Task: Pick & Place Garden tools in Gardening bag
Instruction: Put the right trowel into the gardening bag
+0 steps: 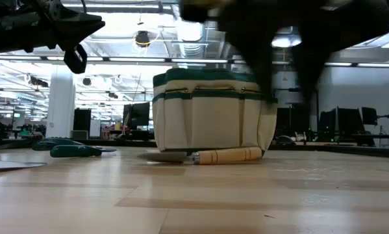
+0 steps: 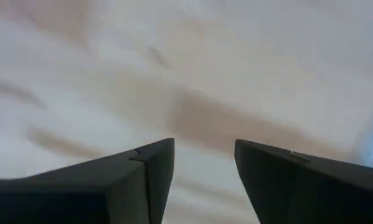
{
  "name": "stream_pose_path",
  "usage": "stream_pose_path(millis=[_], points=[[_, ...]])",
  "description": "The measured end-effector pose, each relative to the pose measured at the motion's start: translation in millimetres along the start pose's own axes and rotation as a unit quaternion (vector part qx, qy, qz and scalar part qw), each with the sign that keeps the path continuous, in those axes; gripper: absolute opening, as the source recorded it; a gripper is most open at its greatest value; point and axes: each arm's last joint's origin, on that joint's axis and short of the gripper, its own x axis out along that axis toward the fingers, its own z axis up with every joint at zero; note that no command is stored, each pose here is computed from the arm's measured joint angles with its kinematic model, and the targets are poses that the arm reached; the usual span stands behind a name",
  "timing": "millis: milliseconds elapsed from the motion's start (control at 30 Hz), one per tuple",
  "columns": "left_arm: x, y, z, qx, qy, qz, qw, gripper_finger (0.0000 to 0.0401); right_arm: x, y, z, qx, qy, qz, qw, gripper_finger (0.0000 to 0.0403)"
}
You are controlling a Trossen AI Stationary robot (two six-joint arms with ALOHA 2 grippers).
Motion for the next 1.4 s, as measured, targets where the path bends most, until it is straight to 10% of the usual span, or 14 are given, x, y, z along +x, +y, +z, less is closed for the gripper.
stream_pose_path(millis=[400, 867, 1200, 1400], points=[[0, 0, 0, 0.0, 0.0, 0.0, 1.0, 0.0008, -19, -36, -79, -0.097, 0.152, -0.079, 0.98, 0.0167], [0, 0, 0, 0.0, 0.0, 0.0, 1.0, 0.0008, -68, -102, -174, 0.077, 0.14, -0.092, 0.983, 0.0165], [0, 0, 1, 0.0, -0.003, -0.002, 1.0, 0.0008, -74, -89, -170, 0.025, 0.107, 0.024, 0.994, 0.015], [0, 0, 1, 0.0, -0.003, -0.002, 1.0, 0.0008, -73, -97, -153, 0.01, 0.077, -0.05, 0.996, 0.0173]])
